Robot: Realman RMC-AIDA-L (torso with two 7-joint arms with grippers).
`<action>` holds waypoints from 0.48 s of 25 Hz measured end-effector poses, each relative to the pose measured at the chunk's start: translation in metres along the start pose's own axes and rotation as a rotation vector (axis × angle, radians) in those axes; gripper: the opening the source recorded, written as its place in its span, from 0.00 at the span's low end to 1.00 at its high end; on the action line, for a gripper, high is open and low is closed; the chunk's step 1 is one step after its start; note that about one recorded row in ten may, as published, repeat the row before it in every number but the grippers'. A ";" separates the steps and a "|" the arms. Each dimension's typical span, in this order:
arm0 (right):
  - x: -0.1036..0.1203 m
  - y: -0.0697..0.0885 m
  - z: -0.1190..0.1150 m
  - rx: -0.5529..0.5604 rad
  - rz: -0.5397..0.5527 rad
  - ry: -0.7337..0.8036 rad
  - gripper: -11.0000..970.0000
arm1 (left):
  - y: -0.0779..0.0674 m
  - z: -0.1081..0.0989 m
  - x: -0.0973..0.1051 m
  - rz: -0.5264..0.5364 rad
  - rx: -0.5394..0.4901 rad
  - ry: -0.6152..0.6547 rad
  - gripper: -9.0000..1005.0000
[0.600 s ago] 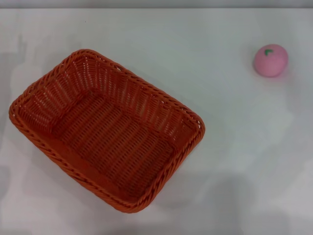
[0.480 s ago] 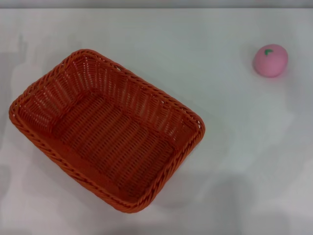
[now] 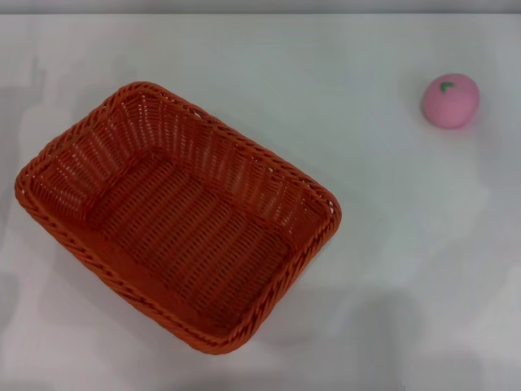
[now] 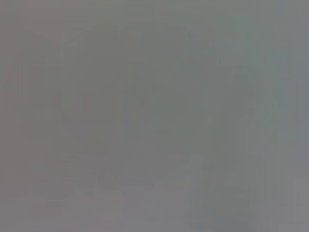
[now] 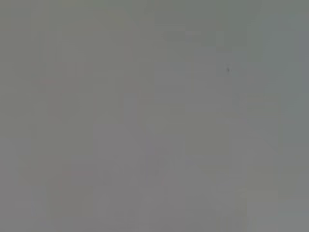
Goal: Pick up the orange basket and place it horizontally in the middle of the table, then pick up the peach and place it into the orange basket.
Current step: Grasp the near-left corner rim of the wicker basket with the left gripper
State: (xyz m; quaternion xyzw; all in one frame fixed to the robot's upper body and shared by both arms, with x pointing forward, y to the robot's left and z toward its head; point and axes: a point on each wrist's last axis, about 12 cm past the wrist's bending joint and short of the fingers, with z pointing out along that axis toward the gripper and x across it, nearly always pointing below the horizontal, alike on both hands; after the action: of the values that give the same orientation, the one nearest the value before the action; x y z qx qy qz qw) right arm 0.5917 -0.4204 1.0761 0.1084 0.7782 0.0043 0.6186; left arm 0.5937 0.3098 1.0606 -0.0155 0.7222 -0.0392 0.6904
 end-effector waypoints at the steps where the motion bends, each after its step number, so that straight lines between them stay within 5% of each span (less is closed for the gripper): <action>1: 0.000 0.000 0.000 0.000 0.000 0.000 0.52 | 0.000 0.000 -0.001 0.000 0.000 -0.001 0.63; 12: 0.001 -0.003 -0.001 0.021 0.003 0.008 0.52 | -0.005 0.011 -0.008 0.000 -0.013 0.063 0.63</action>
State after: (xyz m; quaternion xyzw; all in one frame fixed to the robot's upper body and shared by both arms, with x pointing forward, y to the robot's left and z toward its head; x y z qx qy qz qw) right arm 0.5900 -0.4234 1.0748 0.1161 0.7805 -0.0025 0.6143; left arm 0.6049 0.3050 1.0683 -0.0188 0.7439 -0.0350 0.6671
